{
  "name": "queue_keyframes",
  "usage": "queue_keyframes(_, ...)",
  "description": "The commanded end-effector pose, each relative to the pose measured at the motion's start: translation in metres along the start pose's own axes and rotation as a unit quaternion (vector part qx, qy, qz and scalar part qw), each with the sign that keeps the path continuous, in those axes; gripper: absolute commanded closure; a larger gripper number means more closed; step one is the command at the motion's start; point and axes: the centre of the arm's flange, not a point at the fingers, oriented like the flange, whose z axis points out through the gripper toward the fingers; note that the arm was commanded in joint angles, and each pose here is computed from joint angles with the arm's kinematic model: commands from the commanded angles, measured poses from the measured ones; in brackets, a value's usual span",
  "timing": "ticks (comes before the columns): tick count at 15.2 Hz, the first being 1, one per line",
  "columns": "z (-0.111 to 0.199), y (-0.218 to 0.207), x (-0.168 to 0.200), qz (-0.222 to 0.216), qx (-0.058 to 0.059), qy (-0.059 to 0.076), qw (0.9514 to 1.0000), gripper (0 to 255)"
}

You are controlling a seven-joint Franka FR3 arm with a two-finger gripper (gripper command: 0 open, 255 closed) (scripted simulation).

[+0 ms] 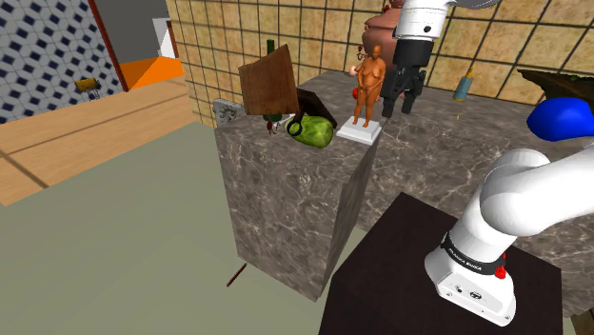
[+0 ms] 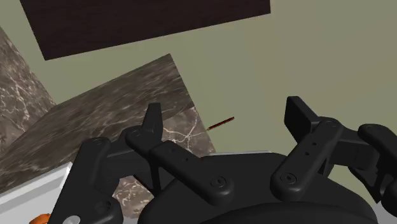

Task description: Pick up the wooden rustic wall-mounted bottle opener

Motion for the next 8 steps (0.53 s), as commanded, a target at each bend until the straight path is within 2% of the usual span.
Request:
queue_keyframes(1,0.000,0.000,0.000,0.000,0.000,0.000,1.0000,0)
queue_keyframes(4,0.012,-0.038,0.020,0.067,-0.035,0.024,0.9968,0)
queue_keyframes(6,0.021,-0.060,0.037,0.112,-0.058,0.040,0.9912,0)
queue_keyframes(8,0.031,-0.081,0.056,0.157,-0.081,0.056,0.9828,0)
